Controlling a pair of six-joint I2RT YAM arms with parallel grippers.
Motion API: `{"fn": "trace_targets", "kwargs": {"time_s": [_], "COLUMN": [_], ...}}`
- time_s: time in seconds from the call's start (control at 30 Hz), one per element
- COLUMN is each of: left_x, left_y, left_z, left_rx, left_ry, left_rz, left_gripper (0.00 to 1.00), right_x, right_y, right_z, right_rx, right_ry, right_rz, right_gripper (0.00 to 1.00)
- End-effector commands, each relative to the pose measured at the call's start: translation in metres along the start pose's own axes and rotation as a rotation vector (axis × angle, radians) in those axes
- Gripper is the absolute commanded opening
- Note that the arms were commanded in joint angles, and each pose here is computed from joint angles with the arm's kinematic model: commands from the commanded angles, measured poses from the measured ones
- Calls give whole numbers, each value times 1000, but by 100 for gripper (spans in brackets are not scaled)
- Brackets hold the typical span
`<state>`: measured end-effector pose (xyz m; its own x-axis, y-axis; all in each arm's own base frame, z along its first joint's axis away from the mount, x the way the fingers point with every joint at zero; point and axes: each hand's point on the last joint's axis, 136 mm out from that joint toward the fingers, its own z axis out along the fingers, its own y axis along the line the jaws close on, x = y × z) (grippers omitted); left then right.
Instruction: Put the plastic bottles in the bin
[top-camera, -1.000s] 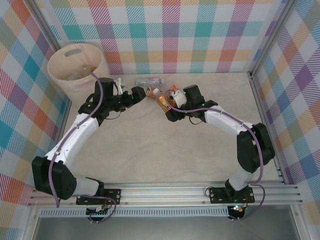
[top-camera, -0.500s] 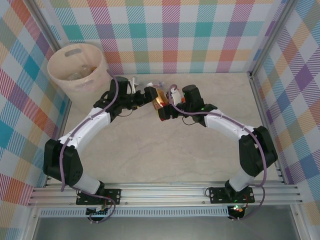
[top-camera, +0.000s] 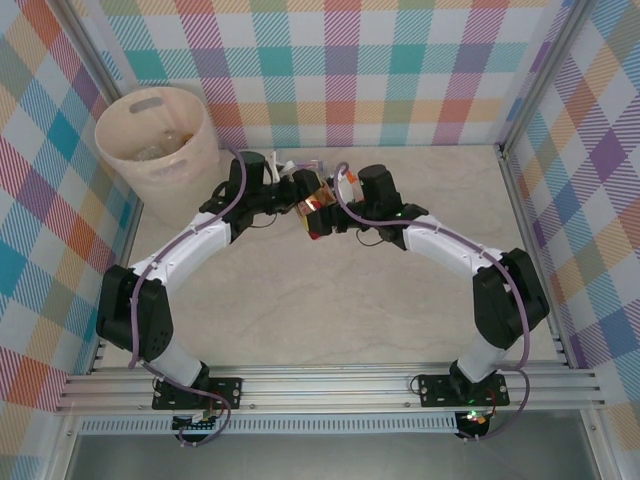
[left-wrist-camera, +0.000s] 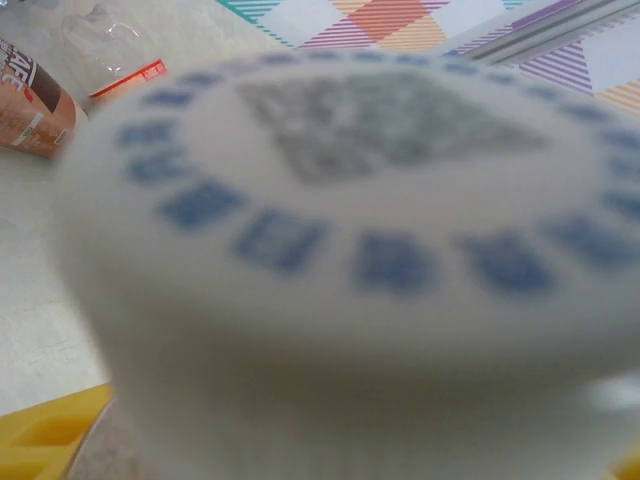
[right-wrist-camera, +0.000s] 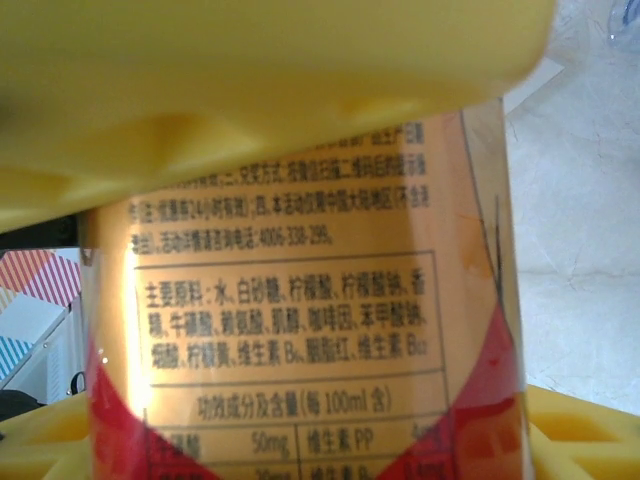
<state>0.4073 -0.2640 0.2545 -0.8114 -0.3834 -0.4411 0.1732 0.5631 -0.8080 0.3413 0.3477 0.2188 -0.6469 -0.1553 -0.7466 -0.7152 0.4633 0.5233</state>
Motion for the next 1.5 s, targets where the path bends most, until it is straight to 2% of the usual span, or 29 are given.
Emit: {"fn": "trace_targets", "kwargs": {"time_s": [0.0, 0.13, 0.27, 0.47, 0.67, 0.77, 0.9, 1.17, 1.47], "left_x": [1, -3, -12, -29, -45, -57, -78, -125, -200], "left_y": [-7, -10, -1, 8, 10, 9, -2, -21, -48], "left_z": [-4, -10, -15, -17, -26, -36, -55, -89, -180], "left_rx": [8, -7, -48, -66, -91, -107, -130, -174, -367], "left_ry": [4, -4, -29, -56, -105, -139, -204, -338, -678], "left_rz": [14, 35, 28, -14, -2, 18, 79, 185, 372], "left_gripper": [70, 68, 67, 64, 63, 63, 63, 63, 63], "right_x": [-26, -22, -16, -10, -25, -41, -53, -54, -52], "right_y": [21, 22, 26, 24, 29, 23, 25, 15, 6], "right_z": [-4, -8, -16, -35, -59, -73, -94, -109, -115], "right_rx": [-56, -44, -40, 31, 93, 172, 202, 289, 350], "right_ry": [-43, -21, -1, -1, -133, -256, -431, -490, -501], "right_rz": [-84, -116, -160, -204, -236, -225, -257, -237, -229], "right_gripper": [58, 69, 87, 99, 100, 100, 100, 100, 100]}}
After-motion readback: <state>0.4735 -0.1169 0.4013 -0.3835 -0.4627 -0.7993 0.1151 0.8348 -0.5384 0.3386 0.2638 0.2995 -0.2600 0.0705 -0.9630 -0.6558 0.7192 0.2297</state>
